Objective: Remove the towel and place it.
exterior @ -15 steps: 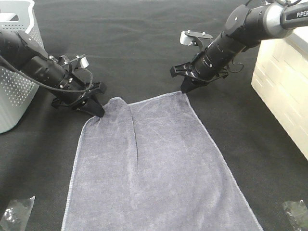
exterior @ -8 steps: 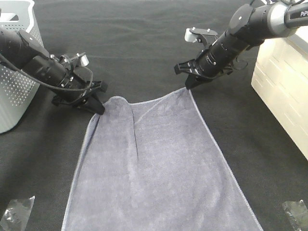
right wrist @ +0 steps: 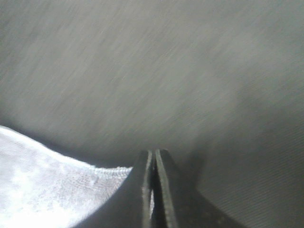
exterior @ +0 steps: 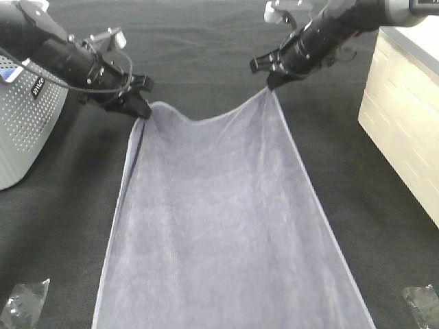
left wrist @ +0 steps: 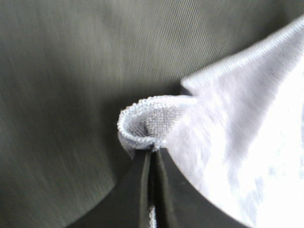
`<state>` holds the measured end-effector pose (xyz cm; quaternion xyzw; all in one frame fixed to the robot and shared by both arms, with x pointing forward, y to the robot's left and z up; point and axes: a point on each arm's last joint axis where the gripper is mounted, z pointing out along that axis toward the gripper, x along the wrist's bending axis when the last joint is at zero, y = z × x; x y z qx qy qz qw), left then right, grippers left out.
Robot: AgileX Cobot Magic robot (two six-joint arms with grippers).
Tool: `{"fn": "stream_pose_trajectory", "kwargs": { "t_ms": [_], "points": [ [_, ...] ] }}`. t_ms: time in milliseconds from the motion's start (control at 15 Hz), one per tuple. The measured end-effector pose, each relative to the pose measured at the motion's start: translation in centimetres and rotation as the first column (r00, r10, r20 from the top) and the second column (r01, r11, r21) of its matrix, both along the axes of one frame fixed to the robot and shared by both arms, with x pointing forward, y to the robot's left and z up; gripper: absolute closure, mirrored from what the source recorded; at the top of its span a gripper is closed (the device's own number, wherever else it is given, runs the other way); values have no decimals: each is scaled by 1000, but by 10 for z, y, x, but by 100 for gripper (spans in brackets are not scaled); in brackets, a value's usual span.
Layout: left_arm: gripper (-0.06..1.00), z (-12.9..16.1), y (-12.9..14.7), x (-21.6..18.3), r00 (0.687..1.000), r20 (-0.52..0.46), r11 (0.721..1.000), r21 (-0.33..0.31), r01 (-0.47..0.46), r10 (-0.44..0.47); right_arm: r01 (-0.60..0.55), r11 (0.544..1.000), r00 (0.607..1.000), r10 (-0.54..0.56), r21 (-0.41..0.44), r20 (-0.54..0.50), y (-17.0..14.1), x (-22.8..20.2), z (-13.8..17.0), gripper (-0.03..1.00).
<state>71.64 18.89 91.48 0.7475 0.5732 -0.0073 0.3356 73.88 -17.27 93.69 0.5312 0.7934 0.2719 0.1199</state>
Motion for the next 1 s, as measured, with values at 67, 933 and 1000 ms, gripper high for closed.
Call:
{"fn": "stream_pose_trajectory", "kwargs": {
  "t_ms": [67, 933, 1000],
  "points": [
    [94, 6, 0, 3, 1000, 23, 1000, 5, 5, -6, 14, 1000, 999, -13, -20, 34, -2, 4, 7, 95],
    [94, 82, 10, 53, 857, 513, 988, 100, -114, 46, 124, 991, 881, -136, 56, 453, -5, 39, 72, 95],
    [94, 81, 11, 55, 846, 532, 986, 111, -123, 45, 126, 990, 869, -142, 66, 473, -5, 41, 74, 95]
  ]
}}
